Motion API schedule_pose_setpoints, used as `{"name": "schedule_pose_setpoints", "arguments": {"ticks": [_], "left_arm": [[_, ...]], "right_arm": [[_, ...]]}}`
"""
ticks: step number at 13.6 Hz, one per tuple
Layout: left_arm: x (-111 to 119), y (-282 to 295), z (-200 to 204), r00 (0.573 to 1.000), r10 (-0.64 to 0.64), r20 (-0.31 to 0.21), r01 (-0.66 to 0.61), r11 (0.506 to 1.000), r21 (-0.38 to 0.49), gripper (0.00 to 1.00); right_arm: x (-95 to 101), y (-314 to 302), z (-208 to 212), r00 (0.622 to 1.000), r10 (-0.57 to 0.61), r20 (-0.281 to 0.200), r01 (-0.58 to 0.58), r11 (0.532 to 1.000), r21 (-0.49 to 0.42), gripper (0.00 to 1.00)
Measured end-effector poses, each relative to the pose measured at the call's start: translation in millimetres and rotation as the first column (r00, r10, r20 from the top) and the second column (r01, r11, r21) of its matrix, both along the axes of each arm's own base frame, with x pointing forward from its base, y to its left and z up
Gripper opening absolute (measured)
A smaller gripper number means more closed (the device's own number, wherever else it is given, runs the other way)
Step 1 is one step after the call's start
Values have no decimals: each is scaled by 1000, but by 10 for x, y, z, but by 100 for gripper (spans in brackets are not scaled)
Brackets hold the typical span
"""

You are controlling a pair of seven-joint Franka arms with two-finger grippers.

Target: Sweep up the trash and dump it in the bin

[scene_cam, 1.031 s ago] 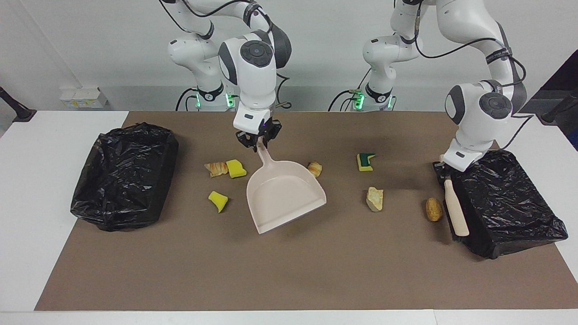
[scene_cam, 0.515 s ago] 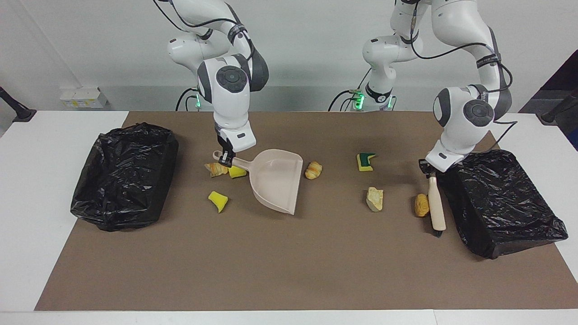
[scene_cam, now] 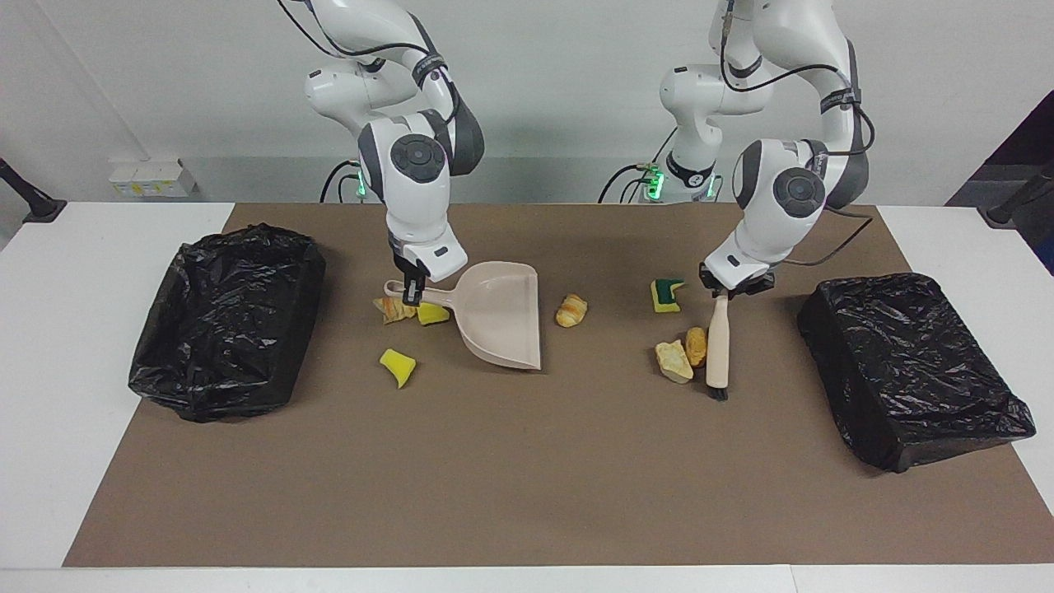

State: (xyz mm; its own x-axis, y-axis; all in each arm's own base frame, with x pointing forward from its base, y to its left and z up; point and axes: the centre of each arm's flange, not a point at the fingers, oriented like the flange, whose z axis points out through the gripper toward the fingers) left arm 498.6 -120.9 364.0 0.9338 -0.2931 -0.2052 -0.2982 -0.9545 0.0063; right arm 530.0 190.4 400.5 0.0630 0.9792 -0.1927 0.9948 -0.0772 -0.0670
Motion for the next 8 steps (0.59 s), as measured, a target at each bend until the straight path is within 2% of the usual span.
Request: {"name": "schedule_pose_setpoints", "arguments": {"ticks": [5,8], "left_arm": [[-250,-567,7,998,-54,-22,53,996,-70,27],[-401,-892,21,996,-83,-35,79,990,-115,27]], "right_arm": [[-140,186,-91,998,-65,-10,65,998,-24,33],[-149,194,-99,998,-69,-10,68,997,-25,33]]}}
